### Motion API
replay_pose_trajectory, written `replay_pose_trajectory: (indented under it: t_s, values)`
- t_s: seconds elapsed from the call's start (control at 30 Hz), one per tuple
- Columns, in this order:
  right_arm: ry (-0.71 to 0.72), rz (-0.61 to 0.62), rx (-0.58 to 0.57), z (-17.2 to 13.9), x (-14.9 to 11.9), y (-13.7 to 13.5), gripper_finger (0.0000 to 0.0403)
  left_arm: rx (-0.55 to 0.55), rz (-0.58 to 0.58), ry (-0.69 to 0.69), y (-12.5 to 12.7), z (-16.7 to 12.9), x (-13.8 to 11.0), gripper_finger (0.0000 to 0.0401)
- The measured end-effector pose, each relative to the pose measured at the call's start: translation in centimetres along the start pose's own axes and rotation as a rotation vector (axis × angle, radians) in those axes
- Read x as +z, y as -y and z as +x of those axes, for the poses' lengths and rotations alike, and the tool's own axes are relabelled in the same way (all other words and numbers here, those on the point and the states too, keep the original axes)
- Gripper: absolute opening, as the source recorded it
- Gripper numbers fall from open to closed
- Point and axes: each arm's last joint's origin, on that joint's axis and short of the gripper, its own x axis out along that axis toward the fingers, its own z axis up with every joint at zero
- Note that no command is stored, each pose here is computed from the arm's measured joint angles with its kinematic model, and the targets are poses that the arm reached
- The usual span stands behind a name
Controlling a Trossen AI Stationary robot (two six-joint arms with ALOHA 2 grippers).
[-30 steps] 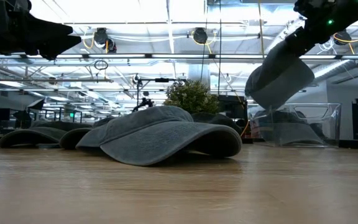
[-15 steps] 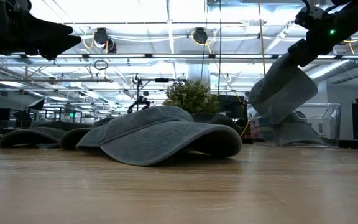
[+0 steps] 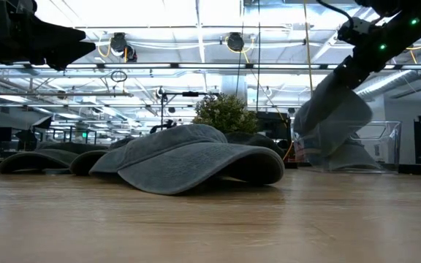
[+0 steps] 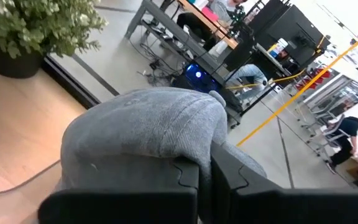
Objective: Pick & Place hat
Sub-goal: Put the bottom gray cap into the top transparent bin
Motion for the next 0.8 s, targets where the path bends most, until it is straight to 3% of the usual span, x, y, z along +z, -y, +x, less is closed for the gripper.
replay_pose_trajectory:
  t_s: [0.8]
  values:
    - [-0.101, -0.088, -0.063, 1.9, -0.4, -1.3, 0.0, 0.0, 0.0, 0.0, 0.0, 0.0, 0.0, 0.0294]
